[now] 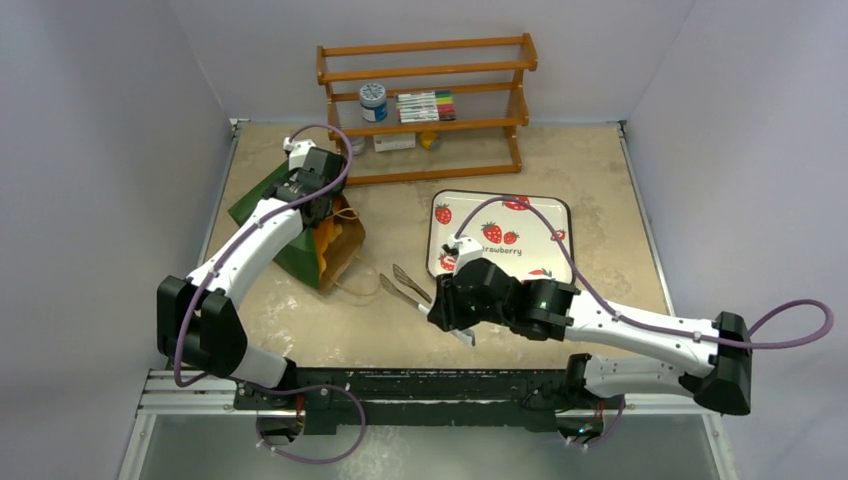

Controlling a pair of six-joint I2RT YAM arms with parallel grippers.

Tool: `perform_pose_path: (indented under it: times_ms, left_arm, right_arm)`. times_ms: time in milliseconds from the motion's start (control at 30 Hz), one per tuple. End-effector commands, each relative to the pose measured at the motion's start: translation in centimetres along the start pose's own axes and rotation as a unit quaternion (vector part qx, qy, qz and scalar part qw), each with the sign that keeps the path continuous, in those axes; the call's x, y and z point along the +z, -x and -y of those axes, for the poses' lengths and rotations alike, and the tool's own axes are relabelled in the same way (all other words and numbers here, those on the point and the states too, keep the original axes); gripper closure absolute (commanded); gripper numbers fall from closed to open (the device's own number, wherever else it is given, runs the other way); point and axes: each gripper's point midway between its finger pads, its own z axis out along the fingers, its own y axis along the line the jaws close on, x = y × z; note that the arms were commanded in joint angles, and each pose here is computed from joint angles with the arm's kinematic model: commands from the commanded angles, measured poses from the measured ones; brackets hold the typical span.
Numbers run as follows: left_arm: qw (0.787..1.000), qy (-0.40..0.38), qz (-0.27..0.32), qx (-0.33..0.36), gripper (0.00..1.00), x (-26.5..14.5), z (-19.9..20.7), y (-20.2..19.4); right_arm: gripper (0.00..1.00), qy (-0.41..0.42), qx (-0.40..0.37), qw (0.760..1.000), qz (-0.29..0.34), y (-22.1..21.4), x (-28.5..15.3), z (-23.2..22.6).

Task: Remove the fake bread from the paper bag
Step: Adjust the clamp at the center of the board, then take out the fake bread from the paper bag.

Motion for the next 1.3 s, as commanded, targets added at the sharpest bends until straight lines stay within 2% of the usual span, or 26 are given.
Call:
perform_pose_path:
  times_ms: [0,133,233,533,800,1267]
  left_arm:
    - [1.000,-0.016,0.014,-0.016,1.00,-0.6,-0.1,0.5]
    - [0.999,-0.026,0.012,-0.016,1.00,-0.6,0.2,0.2]
    - [0.999,-0.031,0.009,-0.014,1.00,-0.6,0.4,0.1]
    - [0.999,-0.048,0.011,-0.012,1.00,-1.2,0.8,0.8]
    - [0.998,-0.057,0.002,-0.006,1.00,-1.5,0.9,0.3]
    - [0.997,-0.077,-0.002,-0.005,1.00,-1.8,1.5,0.5]
  right_arm:
    - [0.62,0.042,0.019,0.998,0.053,3.7,-3.1,-2.5]
    - [0.62,0.068,0.026,0.995,0.072,5.4,-4.0,-4.1]
    - [0.62,0.090,0.028,0.994,0.063,5.5,-3.6,-5.5]
    - [0.63,0.114,0.033,0.991,0.069,7.2,0.6,-8.7]
    - [0.62,0.140,0.058,0.985,0.082,9.5,3.5,-9.4]
    - [0.61,0.179,0.088,0.979,0.050,9.6,7.6,-8.7]
